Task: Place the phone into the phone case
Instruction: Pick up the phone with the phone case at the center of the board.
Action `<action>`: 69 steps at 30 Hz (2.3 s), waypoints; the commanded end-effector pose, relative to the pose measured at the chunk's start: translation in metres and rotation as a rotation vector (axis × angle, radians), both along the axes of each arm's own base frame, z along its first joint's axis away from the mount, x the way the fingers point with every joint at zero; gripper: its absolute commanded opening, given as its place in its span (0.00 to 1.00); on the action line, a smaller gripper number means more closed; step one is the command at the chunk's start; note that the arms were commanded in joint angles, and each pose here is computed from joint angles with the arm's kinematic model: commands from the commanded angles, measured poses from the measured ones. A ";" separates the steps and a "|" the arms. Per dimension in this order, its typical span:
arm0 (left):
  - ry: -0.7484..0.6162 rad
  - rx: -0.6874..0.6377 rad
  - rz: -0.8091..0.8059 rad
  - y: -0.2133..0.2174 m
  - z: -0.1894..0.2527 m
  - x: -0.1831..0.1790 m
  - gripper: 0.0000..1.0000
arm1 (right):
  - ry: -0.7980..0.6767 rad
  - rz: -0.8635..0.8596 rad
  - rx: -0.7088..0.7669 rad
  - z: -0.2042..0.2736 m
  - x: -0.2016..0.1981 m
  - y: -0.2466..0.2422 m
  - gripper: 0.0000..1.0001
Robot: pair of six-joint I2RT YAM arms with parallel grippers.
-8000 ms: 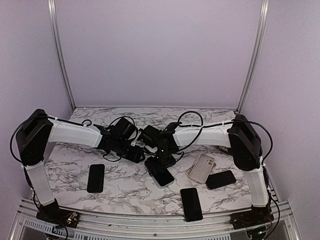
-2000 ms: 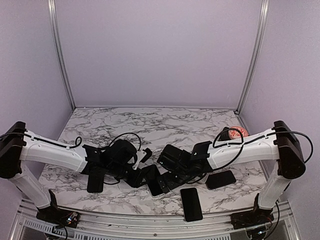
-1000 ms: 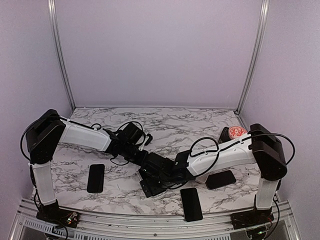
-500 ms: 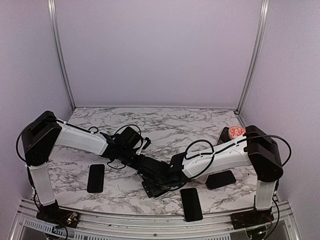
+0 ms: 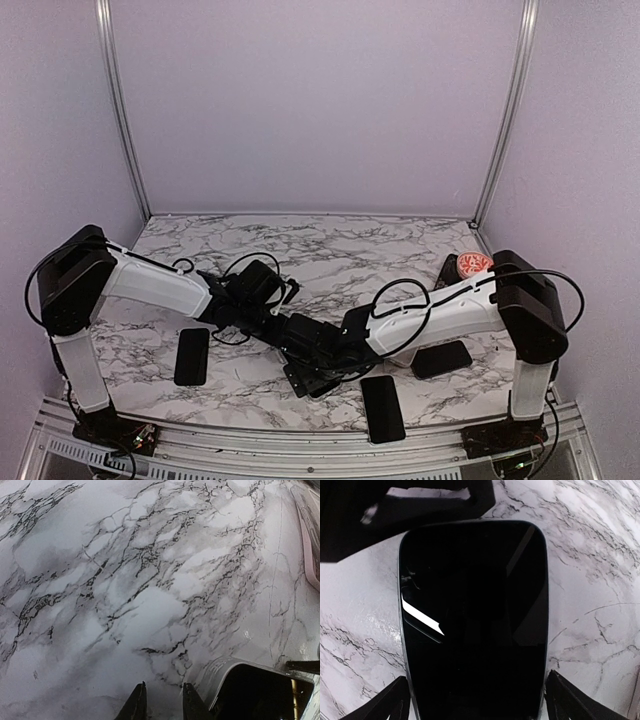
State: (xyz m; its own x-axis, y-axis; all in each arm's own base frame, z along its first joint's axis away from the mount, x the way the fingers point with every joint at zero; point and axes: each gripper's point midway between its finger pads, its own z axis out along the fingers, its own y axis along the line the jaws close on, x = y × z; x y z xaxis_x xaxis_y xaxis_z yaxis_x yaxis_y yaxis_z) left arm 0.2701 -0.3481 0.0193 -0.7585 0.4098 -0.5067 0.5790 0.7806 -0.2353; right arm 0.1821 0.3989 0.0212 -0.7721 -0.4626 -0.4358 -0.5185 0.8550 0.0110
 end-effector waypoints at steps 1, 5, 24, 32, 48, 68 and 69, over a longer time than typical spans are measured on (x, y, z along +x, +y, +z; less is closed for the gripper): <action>0.142 0.090 -0.156 0.004 -0.021 -0.073 0.25 | 0.028 0.023 -0.035 -0.024 0.009 -0.005 0.94; 0.092 0.083 -0.109 0.005 -0.004 -0.054 0.29 | 0.064 0.055 -0.045 -0.031 0.003 -0.004 0.95; 0.018 0.061 -0.001 0.039 0.029 -0.021 0.41 | 0.285 0.213 -0.237 -0.021 -0.048 -0.059 0.98; 0.037 0.058 0.000 0.040 0.026 -0.025 0.41 | 0.271 0.236 -0.287 -0.024 -0.045 -0.063 0.79; 0.058 -0.082 0.000 0.021 0.047 -0.028 0.46 | 0.103 0.230 -0.098 0.010 -0.022 -0.031 0.50; 0.187 -0.584 -0.054 -0.034 0.092 -0.034 0.71 | -0.370 0.256 0.207 0.102 0.012 0.002 0.45; 0.183 -0.591 -0.059 -0.035 0.094 -0.034 0.66 | -0.380 0.260 0.219 0.105 0.013 0.004 0.45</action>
